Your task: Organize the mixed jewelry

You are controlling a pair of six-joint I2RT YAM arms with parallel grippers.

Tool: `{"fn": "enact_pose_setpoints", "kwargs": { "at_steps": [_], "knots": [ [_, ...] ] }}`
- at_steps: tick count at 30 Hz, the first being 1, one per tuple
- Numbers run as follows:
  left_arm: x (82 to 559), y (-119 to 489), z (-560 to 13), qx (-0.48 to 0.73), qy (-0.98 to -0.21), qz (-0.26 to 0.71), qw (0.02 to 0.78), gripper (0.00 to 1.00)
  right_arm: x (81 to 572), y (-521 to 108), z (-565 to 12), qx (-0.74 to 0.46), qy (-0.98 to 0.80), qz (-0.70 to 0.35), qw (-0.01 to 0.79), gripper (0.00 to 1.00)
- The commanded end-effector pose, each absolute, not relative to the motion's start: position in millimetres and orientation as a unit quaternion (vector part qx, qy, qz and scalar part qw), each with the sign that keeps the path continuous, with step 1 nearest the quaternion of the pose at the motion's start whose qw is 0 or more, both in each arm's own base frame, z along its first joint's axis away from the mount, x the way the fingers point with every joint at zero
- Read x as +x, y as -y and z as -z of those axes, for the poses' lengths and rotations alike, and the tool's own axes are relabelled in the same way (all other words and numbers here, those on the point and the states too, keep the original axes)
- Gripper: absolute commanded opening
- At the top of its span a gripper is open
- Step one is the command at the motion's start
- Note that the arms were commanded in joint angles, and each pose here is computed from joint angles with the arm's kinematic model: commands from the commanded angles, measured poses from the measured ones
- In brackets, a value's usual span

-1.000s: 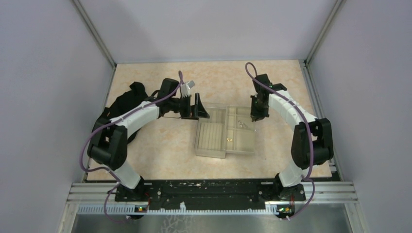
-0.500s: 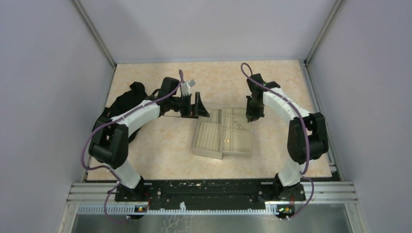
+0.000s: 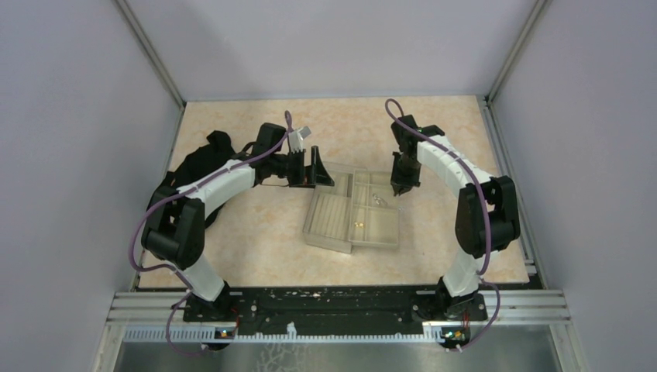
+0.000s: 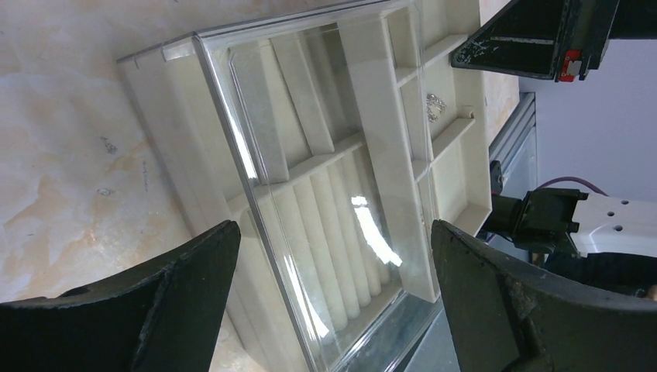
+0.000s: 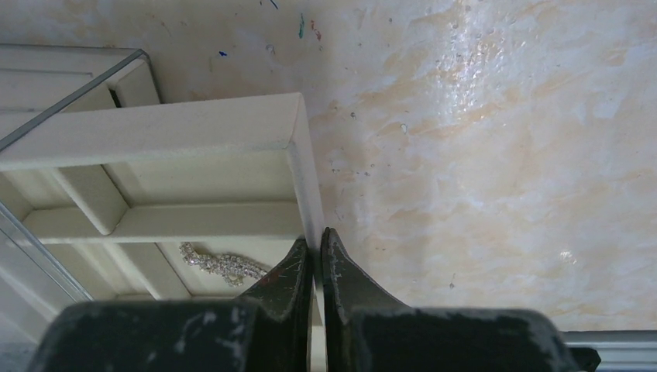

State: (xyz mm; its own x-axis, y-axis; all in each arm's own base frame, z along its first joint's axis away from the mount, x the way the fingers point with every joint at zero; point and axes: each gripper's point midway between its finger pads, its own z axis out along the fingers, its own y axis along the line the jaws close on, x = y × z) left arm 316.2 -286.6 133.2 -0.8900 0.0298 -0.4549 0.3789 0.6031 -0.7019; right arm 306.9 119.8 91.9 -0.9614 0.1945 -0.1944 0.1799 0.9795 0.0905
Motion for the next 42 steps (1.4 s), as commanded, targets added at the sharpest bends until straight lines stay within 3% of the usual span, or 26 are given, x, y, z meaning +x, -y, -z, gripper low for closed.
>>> {"fn": "enact_pose_setpoints", "kwargs": {
  "at_steps": [1,42],
  "knots": [
    [318,293,-147,0.125,-0.861,0.44,0.22,0.99,312,-140,-116,0.11,-0.983,-0.077,0.121,0.0],
    [333,287,-144,0.104,-0.871,0.419,0.234,0.99,269,-111,-115,0.138,-0.982,-0.053,0.119,0.0]
  ]
}}
